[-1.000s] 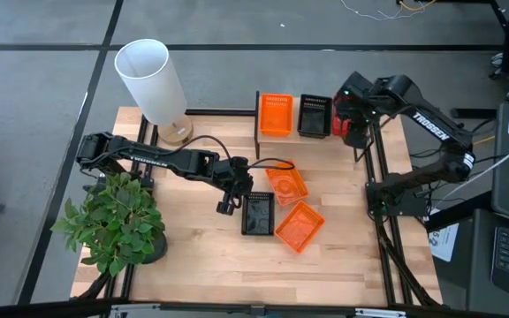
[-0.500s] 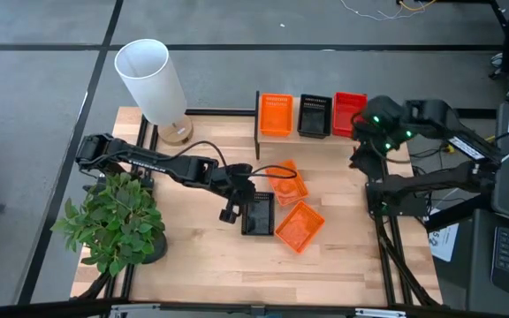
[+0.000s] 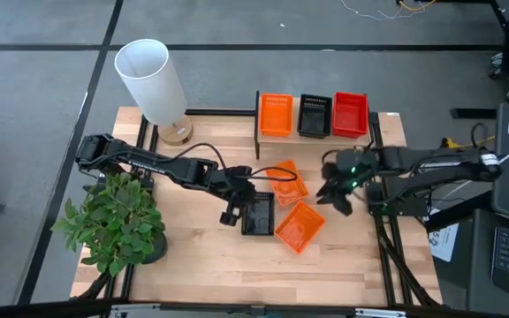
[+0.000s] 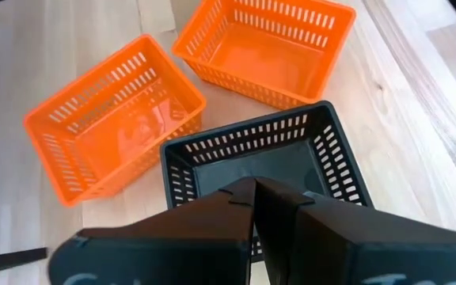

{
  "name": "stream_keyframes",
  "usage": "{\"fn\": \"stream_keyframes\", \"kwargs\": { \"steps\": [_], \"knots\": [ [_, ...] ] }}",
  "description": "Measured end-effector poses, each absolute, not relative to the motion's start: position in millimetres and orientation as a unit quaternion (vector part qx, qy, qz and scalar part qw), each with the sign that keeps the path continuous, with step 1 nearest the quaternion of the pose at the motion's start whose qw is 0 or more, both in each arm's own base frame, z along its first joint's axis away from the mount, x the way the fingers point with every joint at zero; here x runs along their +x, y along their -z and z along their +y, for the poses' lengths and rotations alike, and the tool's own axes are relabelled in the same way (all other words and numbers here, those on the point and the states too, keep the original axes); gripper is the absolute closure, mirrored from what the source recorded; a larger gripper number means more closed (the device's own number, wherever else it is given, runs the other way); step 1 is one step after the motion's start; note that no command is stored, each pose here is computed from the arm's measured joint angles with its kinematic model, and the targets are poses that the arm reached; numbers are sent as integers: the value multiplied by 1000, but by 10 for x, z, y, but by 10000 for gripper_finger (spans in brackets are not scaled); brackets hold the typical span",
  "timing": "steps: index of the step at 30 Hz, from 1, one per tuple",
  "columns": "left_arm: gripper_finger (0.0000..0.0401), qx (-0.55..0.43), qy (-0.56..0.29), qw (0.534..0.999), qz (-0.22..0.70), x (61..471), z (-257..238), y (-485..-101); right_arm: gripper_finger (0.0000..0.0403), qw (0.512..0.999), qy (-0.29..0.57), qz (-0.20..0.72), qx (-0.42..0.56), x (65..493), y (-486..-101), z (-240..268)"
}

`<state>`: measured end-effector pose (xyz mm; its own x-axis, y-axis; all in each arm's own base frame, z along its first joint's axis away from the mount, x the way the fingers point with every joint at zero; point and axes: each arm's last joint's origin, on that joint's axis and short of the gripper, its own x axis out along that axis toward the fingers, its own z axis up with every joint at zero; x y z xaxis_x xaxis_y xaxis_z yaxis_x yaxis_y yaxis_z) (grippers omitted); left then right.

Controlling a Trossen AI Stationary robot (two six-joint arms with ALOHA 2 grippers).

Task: Stack baskets on shelf by color
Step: Stack the top orange bin on the orange bin on the shelf

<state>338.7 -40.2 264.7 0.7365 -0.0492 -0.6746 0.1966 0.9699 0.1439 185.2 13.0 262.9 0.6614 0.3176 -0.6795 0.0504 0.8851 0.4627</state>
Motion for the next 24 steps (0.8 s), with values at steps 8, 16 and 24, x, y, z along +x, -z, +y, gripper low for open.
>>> {"fn": "stream_keyframes", "kwargs": {
  "steps": [8,16,24],
  "knots": [
    [401,103,65,935,335,3427,-404,-2671,265,904,-141,362,180,2024,-2410,528],
    [398,110,65,965,229,3695,-420,-2691,265,921,-126,350,120,1914,-2541,871],
    [319,16,48,965,258,4169,-198,-2506,265,921,-92,353,136,1725,-2558,1090]
  ]
}}
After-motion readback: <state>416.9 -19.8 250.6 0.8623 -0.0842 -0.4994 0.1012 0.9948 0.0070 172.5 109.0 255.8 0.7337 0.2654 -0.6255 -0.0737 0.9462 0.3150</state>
